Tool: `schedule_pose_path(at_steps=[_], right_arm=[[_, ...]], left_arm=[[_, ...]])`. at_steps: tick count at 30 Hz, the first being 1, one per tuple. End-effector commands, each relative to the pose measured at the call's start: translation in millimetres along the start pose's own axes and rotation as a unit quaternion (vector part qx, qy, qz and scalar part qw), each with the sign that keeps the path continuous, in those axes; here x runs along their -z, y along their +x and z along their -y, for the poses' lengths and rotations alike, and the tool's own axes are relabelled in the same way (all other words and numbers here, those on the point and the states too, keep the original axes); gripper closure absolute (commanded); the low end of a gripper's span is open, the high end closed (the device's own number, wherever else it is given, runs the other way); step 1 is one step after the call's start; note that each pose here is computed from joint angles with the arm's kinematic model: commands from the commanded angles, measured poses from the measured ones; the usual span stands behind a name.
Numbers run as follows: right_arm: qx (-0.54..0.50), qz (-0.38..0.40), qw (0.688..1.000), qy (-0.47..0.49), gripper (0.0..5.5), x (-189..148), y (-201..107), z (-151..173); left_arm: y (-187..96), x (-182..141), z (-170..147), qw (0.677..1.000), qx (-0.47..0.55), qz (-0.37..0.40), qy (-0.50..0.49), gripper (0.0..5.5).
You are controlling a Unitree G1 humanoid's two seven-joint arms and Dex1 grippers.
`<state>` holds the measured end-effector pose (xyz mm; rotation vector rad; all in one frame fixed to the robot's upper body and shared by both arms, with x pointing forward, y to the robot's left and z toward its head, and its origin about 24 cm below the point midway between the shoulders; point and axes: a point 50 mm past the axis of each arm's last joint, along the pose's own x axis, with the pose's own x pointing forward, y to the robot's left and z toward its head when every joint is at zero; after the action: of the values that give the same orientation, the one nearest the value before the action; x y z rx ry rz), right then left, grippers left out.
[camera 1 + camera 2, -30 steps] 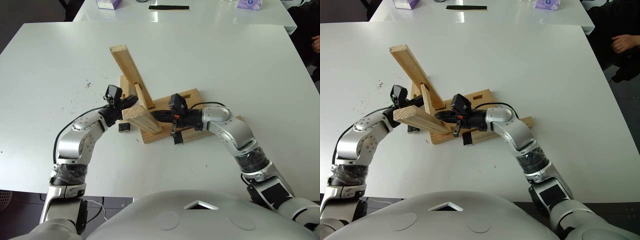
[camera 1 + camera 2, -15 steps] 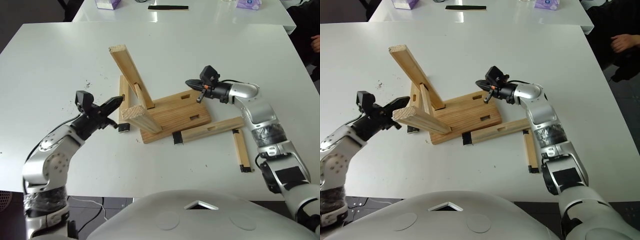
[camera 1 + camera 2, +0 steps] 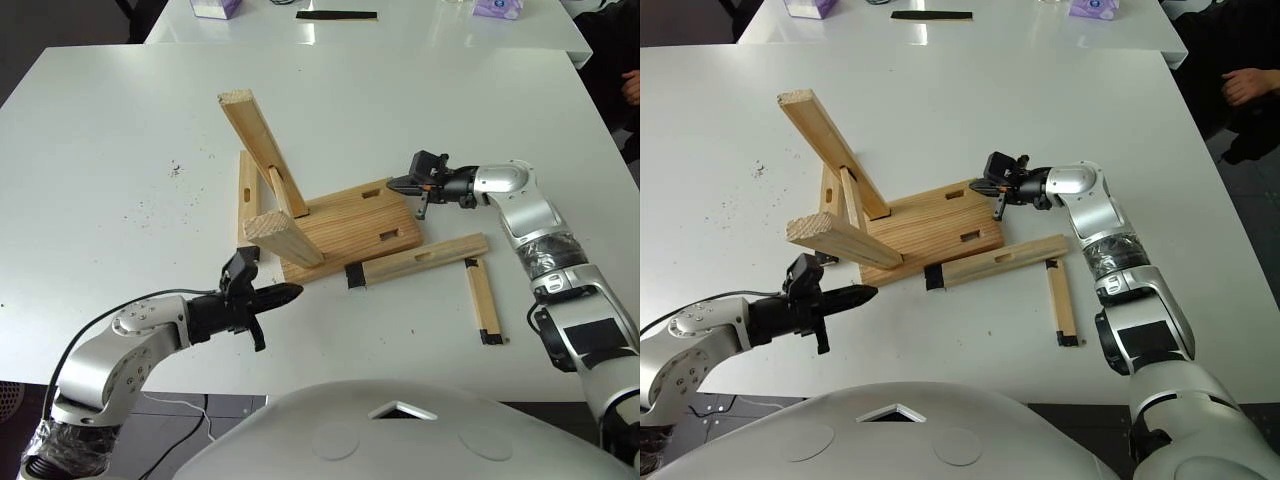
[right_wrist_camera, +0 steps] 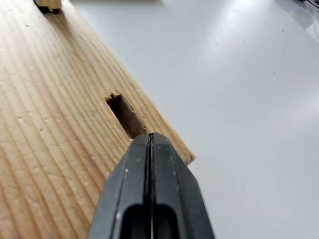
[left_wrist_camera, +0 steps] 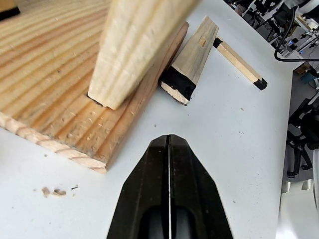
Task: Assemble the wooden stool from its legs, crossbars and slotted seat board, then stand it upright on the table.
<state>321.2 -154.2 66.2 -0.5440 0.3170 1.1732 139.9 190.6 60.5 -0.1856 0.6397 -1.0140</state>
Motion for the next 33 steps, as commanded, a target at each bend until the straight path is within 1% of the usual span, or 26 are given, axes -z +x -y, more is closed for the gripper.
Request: schedule_pose_path(at_steps=[1, 5, 9, 12, 17, 23, 25, 28, 31, 33], right_arm=[[-0.006, 0.023, 1.000, 0.006, 5.47, -6.9, 9.6, 1.4], [-0.021, 0.011, 1.000, 0.001, 5.47, -8.2, 20.7, 0.8], [-0.039, -0.011, 0.999, -0.005, 5.47, -5.2, 23.8, 1.5], [-0.062, -0.016, 0.998, -0.007, 5.47, -3.9, 19.6, -0.4], [-0.103, -0.035, 0.994, -0.009, 5.47, 8.0, 10.2, -12.6], [-0.133, -0.029, 0.991, 0.001, 5.47, 10.3, 14.3, -33.2], [-0.126, -0.032, 0.992, -0.003, 5.47, 10.1, 15.3, -33.4], [-0.093, 0.004, 0.996, -0.009, 5.47, -9.3, 11.6, -18.1], [-0.018, 0.051, 0.999, -0.005, 5.47, -38.6, 5.1, 15.3], [0.032, 0.038, 0.999, -0.010, 5.47, -41.5, 5.7, 33.1]], left_arm=[[11.7, 7.0, -9.2, 0.999, -0.020, -0.026, 0.011, 5.50], [24.2, 12.1, -23.9, 0.998, -0.051, -0.036, 0.010, 5.50], [35.4, 8.6, -31.9, 0.997, -0.066, -0.042, 0.020, 5.50], [39.4, 2.3, -34.7, 0.996, -0.078, -0.029, 0.024, 5.50], [40.1, -12.5, -44.3, 0.992, -0.121, 0.005, 0.020, 5.50], [47.0, -32.5, -61.2, 0.987, -0.152, 0.038, 0.019, 5.50], [49.4, -35.2, -63.9, 0.987, -0.156, 0.040, 0.021, 5.50], [50.9, -37.0, -66.1, 0.986, -0.159, 0.043, 0.021, 5.50], [51.3, -37.8, -68.0, 0.984, -0.169, 0.046, 0.019, 5.50], [53.3, -38.7, -64.1, 0.985, -0.165, 0.054, 0.016, 5.50]])
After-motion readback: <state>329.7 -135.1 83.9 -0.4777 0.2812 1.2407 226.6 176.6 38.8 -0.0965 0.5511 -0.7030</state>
